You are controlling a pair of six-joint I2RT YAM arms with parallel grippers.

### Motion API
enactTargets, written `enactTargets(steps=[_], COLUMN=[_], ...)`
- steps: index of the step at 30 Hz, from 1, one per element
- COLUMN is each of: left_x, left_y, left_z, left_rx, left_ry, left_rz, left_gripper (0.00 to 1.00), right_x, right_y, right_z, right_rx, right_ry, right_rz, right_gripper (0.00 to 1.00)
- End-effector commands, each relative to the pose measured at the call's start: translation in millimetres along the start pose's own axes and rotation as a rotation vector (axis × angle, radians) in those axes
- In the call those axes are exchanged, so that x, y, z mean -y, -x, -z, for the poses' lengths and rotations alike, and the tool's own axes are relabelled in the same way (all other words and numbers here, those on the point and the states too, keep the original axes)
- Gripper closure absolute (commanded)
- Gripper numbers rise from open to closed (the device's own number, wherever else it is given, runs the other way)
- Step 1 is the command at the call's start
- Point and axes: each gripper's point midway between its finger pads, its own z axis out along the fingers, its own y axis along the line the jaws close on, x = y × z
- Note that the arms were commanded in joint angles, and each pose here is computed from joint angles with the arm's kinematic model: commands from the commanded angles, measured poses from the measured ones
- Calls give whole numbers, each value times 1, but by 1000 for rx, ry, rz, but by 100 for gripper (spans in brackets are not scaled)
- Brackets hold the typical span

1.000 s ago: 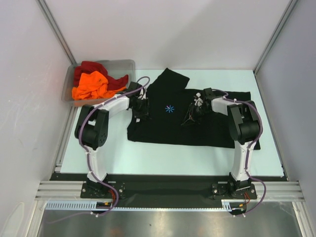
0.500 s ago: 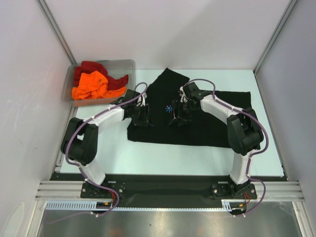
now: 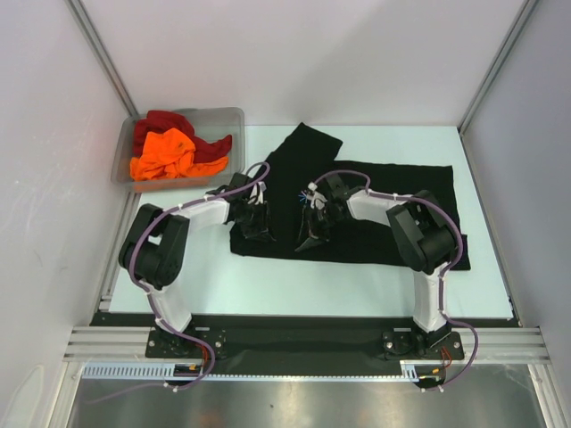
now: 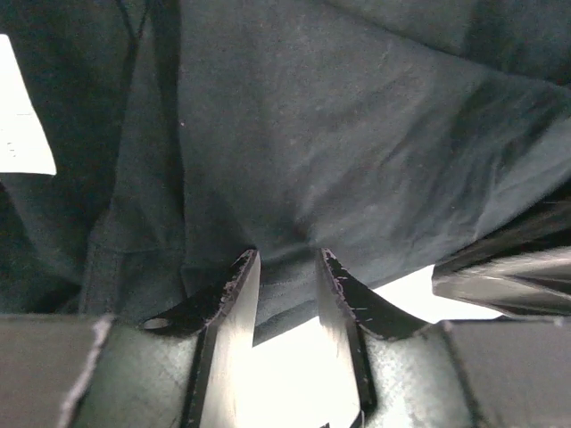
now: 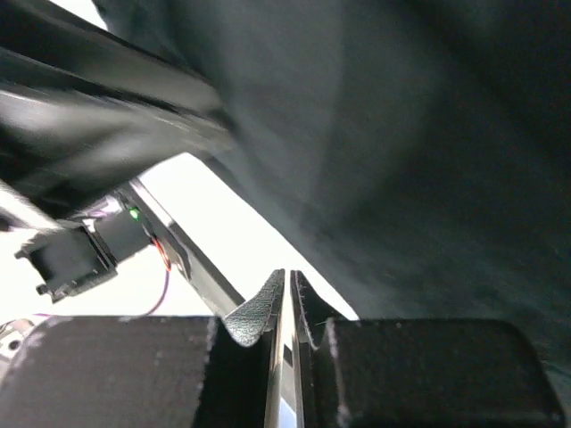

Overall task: Fold and stack the t-shirts
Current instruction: Fold the tshirt

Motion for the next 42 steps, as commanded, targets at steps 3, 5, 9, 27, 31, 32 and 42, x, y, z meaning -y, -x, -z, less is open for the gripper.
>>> enactTargets(steps=[3, 5, 9, 27, 31, 32, 42], left_x=[-21, -19, -9, -61, -66, -67, -79], left_y=[-2, 2, 19, -40, -42, -44, -42], left_z=[-5, 7, 48, 93, 76, 72, 54], left_rx=[8, 34, 160, 314, 268, 259, 224], left_ry=[71, 87, 111, -32, -33, -34, 2], left_rz=[-4, -14, -31, 397, 441, 453, 517], left_gripper=[65, 66, 57, 30, 29, 29, 31], right_x=[35, 45, 51, 174, 199, 204, 231], right_y=[-16, -20, -21, -70, -83, -85, -92], right_z=[8, 20, 56, 267, 279, 280, 272], right_rx=[-8, 9, 68, 698, 764, 765, 776], right_ry=[21, -11, -114, -414, -423, -431, -353], right_rz=[-103, -103, -91, -716, -815, -832, -940], right_gripper=[90, 88, 72, 5, 9, 10, 22])
